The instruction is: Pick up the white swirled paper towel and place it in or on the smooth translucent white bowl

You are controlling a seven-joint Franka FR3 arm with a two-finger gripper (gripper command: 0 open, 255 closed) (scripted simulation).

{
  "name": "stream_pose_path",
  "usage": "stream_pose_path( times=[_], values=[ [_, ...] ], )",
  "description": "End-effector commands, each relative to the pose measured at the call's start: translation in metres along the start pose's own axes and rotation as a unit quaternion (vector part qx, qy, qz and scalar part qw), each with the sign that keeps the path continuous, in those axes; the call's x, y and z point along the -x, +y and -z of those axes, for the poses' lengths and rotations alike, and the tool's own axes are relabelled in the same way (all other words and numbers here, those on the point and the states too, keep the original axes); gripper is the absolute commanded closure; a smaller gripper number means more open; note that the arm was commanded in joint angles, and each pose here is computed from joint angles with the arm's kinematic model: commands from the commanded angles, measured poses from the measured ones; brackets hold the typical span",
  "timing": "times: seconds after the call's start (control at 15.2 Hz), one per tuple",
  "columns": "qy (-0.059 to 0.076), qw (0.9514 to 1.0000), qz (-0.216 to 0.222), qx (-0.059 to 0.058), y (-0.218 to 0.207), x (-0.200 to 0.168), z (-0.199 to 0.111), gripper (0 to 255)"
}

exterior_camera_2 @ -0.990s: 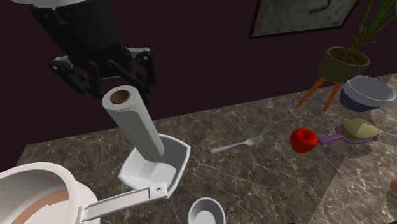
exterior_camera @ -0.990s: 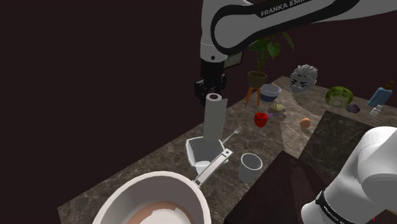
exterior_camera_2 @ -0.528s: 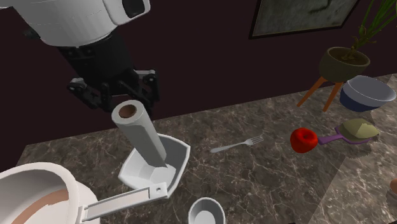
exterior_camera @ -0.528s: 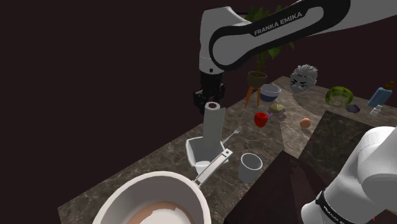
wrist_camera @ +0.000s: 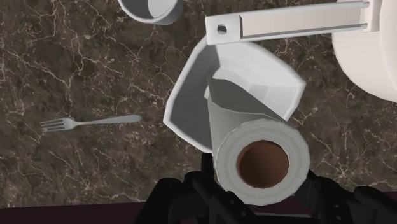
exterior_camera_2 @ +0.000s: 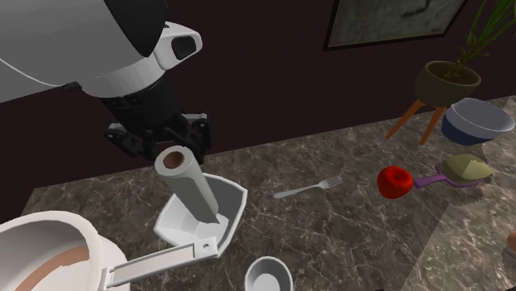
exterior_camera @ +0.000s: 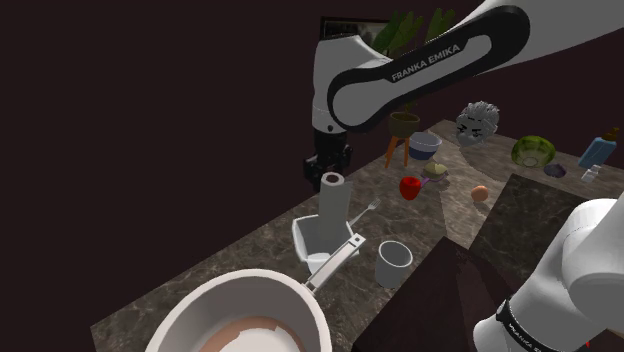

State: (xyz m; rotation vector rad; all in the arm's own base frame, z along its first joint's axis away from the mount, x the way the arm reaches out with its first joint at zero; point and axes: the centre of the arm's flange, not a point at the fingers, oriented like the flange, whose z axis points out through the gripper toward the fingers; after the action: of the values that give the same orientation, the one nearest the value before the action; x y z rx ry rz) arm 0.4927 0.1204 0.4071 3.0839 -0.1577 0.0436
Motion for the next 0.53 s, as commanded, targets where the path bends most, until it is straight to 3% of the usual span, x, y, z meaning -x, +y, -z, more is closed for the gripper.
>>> stream_pose_path(
  times=[0.0, 0.33, 0.4, 0.46],
  values=[
    [0.000, 1.0000, 0.000, 0.000, -0.0001, 0.0004, -0.0018, 255],
    [0.000, 1.0000, 0.000, 0.000, -0.0001, 0.0003, -0.0018, 255],
    [0.000, 1.0000, 0.000, 0.000, -0.0001, 0.0004, -0.0018, 0],
    [0.000, 1.0000, 0.000, 0.000, -0.0001, 0.0004, -0.0018, 0]
  ],
)
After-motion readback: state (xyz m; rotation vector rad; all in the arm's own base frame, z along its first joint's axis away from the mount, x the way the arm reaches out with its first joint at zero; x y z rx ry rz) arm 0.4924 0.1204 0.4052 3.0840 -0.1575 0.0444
